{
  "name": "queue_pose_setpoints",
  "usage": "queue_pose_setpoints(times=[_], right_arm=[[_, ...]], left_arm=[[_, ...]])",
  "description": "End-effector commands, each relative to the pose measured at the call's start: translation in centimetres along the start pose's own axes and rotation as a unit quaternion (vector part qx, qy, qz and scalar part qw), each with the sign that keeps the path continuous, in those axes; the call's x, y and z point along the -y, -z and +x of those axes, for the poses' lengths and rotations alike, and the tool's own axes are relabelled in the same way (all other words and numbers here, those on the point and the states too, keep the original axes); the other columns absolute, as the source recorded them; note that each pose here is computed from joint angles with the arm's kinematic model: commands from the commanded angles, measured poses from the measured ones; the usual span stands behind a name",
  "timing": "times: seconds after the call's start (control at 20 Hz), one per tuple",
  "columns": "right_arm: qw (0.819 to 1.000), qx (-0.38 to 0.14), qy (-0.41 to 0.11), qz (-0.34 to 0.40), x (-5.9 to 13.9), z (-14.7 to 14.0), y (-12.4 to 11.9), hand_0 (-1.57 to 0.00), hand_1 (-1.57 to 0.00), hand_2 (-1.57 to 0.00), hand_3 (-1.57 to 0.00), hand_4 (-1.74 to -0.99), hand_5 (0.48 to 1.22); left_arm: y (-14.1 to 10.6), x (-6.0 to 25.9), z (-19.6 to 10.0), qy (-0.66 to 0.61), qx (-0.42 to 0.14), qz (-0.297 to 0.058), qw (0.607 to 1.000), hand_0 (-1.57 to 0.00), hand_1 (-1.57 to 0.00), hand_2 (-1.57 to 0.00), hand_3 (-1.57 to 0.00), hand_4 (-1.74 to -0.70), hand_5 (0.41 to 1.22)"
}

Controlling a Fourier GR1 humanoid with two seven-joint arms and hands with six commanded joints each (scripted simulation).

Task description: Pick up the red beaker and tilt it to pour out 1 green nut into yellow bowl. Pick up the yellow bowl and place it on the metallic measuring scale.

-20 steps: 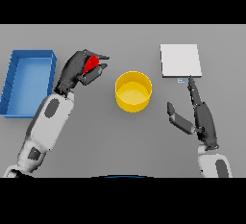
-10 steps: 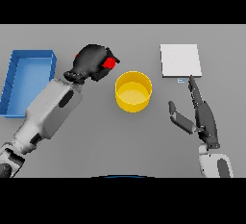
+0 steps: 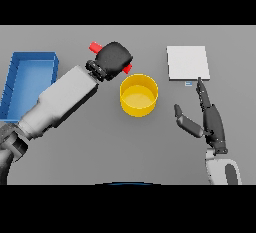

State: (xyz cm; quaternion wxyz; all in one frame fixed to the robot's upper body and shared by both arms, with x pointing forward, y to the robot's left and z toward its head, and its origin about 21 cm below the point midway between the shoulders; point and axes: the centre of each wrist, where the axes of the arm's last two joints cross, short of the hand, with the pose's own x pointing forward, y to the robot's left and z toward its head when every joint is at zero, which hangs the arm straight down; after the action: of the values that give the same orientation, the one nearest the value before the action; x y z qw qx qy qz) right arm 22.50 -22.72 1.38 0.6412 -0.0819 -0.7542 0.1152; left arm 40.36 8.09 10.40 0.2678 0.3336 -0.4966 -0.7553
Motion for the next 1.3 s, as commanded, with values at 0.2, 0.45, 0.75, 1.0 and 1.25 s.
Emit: queue_pose_setpoints(times=[0.2, 0.45, 0.75, 1.0, 1.25], right_arm=[[1.000, -0.001, 0.002, -0.004, -0.4, 0.0, 0.1, 0.00, 0.00, 0.00, 0.00, -1.193, 0.649], [1.000, -0.001, -0.009, -0.008, -0.6, -0.2, 0.1, 0.00, 0.00, 0.00, 0.00, -1.183, 0.643], [1.000, -0.004, -0.001, -0.009, -0.7, -0.1, 0.0, 0.00, 0.00, 0.00, 0.00, -1.164, 0.625], [1.000, 0.003, -0.021, -0.011, -0.3, 0.0, 0.0, 0.00, 0.00, 0.00, 0.00, -1.159, 0.632], [1.000, -0.003, -0.019, -0.012, -0.6, -0.2, -0.3, 0.00, 0.00, 0.00, 0.00, -1.151, 0.634]], left_arm=[[1.1, -1.5, 1.4, 0.104, 0.026, -0.050, 0.993, -1.57, -1.57, -1.57, -1.57, -1.72, 1.219], [2.2, -2.5, 2.1, 0.211, 0.029, -0.074, 0.974, -1.57, -1.57, -1.57, -1.57, -1.73, 1.220], [2.9, -2.3, 3.5, 0.335, 0.058, -0.078, 0.937, -1.57, -1.57, -1.57, -1.57, -1.74, 1.221], [3.4, -2.9, 4.7, 0.403, 0.073, -0.082, 0.909, -1.57, -1.57, -1.57, -1.57, -1.73, 1.221], [3.8, -3.6, 5.6, 0.461, 0.082, -0.079, 0.880, -1.57, -1.57, -1.57, -1.57, -1.72, 1.221]])
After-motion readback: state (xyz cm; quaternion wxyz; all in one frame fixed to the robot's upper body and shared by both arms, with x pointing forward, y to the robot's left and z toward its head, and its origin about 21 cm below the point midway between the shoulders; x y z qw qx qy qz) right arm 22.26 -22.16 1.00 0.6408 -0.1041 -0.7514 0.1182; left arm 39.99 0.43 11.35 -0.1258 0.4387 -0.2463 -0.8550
